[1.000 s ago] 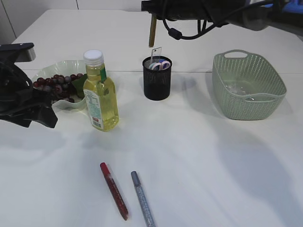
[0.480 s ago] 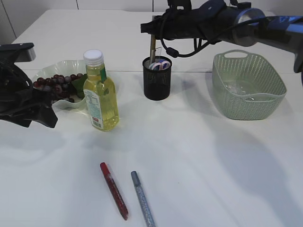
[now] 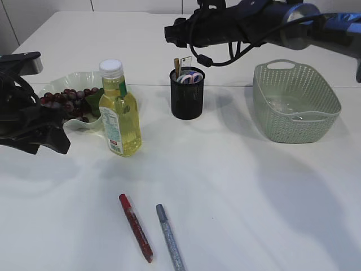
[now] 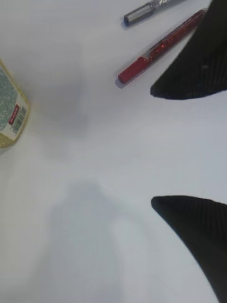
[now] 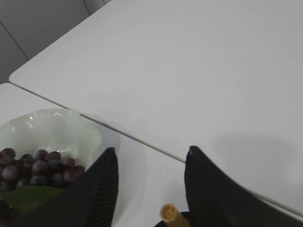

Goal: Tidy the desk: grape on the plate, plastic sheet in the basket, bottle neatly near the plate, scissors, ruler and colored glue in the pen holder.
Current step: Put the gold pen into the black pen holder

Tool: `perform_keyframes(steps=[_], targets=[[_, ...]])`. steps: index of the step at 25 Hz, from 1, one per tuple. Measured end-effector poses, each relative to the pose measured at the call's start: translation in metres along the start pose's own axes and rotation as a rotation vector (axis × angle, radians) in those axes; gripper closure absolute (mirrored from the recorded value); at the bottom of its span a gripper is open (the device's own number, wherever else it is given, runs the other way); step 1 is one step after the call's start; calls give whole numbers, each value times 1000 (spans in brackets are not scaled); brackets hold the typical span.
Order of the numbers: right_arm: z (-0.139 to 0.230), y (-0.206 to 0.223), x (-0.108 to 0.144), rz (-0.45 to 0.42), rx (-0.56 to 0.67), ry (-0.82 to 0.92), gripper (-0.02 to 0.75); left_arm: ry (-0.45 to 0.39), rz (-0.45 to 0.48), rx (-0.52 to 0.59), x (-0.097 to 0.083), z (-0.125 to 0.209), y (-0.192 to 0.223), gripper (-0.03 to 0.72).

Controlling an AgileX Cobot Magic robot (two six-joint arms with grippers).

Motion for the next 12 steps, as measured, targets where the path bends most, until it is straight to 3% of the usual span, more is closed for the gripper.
perform_keyframes(steps=[5, 12], targets=[[-21, -31, 12, -16, 87, 7, 361, -3, 2, 0, 0, 0, 0, 223], [-38, -104, 13, 141, 336, 91, 361, -4, 3, 1, 0, 0, 0, 231]])
Point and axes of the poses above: a point on each arm's last joint axis where the gripper is mounted, y pointing out along that axis toward the gripper, x along the wrist's bending axis when the last joint is at zero, z = x × y, the point moved 6 cm from there along y, pointing out along that axis toward the gripper, and after that the axes turned 1 degree about -y, right-handed, at the moved point
